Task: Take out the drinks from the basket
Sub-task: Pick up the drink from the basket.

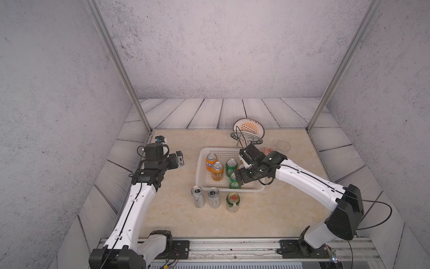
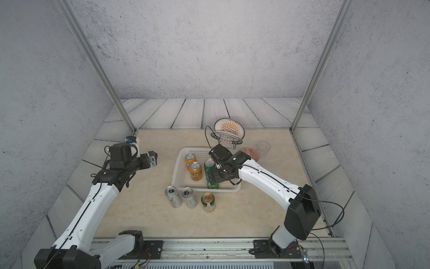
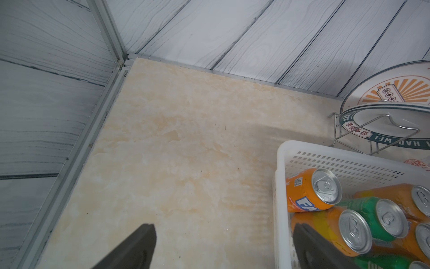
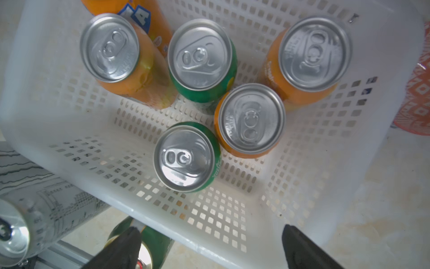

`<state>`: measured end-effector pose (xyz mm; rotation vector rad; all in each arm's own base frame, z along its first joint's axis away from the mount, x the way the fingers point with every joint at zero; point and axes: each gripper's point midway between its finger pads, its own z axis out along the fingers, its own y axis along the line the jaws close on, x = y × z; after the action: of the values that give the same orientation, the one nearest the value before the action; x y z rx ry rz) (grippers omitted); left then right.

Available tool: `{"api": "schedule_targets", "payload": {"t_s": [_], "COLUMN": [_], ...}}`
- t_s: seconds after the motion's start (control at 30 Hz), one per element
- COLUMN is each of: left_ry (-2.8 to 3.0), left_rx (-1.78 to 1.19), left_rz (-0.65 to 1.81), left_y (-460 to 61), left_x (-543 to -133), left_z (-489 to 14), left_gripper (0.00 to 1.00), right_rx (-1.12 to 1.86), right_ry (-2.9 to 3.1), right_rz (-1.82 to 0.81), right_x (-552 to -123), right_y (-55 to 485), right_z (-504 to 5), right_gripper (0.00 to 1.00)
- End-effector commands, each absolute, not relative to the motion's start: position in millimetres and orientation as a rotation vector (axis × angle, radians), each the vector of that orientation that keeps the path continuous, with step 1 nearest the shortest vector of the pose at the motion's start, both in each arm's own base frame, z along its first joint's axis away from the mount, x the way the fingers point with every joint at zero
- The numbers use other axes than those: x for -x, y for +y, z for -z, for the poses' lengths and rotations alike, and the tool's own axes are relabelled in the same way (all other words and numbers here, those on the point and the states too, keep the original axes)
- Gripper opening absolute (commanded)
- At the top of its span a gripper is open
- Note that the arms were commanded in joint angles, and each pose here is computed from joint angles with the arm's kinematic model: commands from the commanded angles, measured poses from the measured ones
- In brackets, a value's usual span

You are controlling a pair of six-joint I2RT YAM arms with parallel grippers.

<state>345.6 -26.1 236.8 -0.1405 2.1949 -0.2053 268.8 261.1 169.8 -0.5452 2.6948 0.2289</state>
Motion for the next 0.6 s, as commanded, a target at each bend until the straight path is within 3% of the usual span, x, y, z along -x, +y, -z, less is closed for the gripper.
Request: {"api": "schedule_targets", "payload": {"t_s": [0.0, 0.57], "left_ry": [2.211, 2.239], "left_rx": [0.142, 0.168], "left_rz": [0.253, 0.327], "left_y": [-29, -27], "left_x": [-348, -353], "left_z": [-232, -223], "left_gripper": [0.99, 0.99], "right_rx": [0.546, 0.608], "right_ry": [2.698, 2.771], "right_rz": [-0.137, 0.008], "right_x": [-278, -294], "right_y": [269, 299], "right_z": [-161, -101], "right_gripper": [0.99, 0.88]}}
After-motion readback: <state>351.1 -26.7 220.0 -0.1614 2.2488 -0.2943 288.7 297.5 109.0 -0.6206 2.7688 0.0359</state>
